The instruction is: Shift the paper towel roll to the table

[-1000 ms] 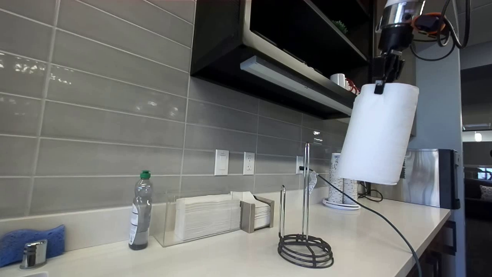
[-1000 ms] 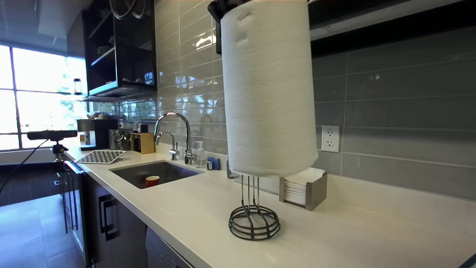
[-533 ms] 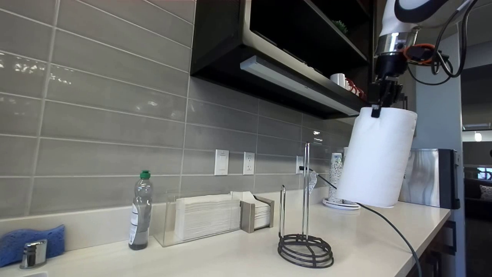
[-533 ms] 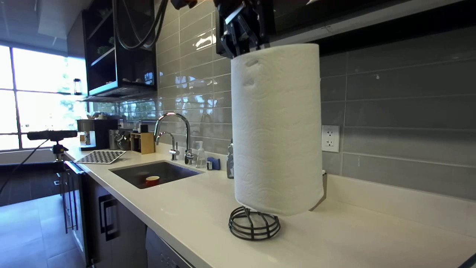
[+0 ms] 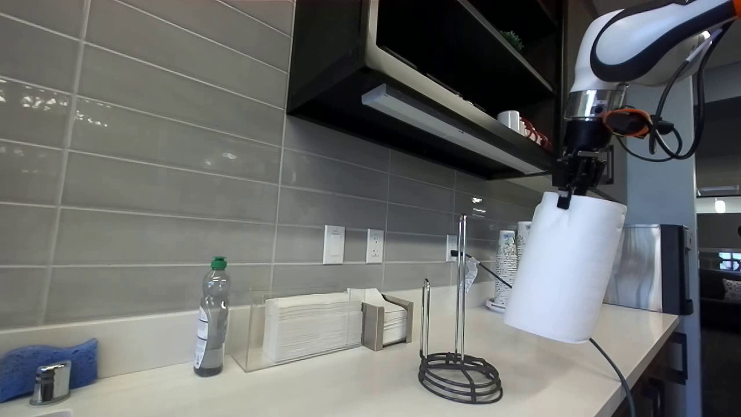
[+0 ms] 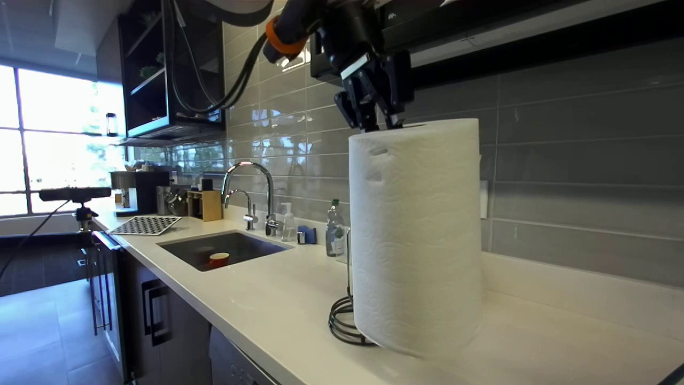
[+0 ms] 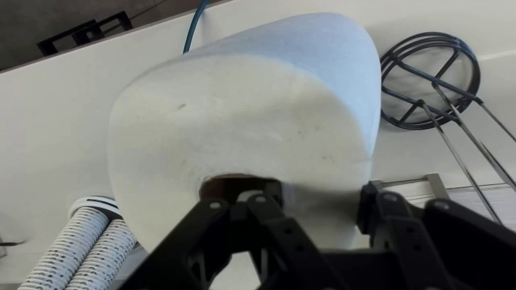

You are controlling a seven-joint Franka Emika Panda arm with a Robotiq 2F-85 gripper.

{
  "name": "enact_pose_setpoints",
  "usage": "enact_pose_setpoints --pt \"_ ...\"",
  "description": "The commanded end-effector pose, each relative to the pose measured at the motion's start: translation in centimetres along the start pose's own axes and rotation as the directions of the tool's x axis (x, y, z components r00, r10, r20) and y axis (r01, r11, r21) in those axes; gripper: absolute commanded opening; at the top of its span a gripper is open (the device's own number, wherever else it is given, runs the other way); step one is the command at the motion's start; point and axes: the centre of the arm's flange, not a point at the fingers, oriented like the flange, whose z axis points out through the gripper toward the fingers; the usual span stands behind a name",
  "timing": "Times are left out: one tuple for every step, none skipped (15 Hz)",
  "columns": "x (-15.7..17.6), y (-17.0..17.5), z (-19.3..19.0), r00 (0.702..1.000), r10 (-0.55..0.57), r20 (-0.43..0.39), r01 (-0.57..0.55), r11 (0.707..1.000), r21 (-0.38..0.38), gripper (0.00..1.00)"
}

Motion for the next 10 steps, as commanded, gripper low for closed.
enact_pose_setpoints --pt "-0.3 0.3 2.2 0.998 0.049 -0.034 -0.049 0.999 0.021 0.18" --pt "-0.4 0.4 2.9 0.998 0.057 -0.03 -0.056 0.998 0.027 0.18" --pt "-0.4 0.3 3.6 0.998 0.064 -0.026 -0.063 0.997 0.034 0.18" --pt "-0.5 0.3 4.2 0.997 0.069 -0.021 -0.069 0.997 0.04 0.18" --pt "-0.5 0.2 4.7 0.997 0.073 -0.016 -0.072 0.996 0.045 0.18" --pt "-0.5 0.1 5.2 0.997 0.075 -0.013 -0.074 0.996 0.054 0.18" --pt "-0.6 -0.2 5.7 0.997 0.074 -0.01 -0.073 0.996 0.06 0.18" --pt "-0.5 -0.3 6.2 0.997 0.071 -0.001 -0.071 0.995 0.069 0.18" --pt "-0.5 -0.5 6.6 0.998 0.068 0.004 -0.068 0.995 0.075 0.18" --pt "-0.6 -0.6 7.1 0.998 0.066 0.009 -0.066 0.995 0.078 0.18"
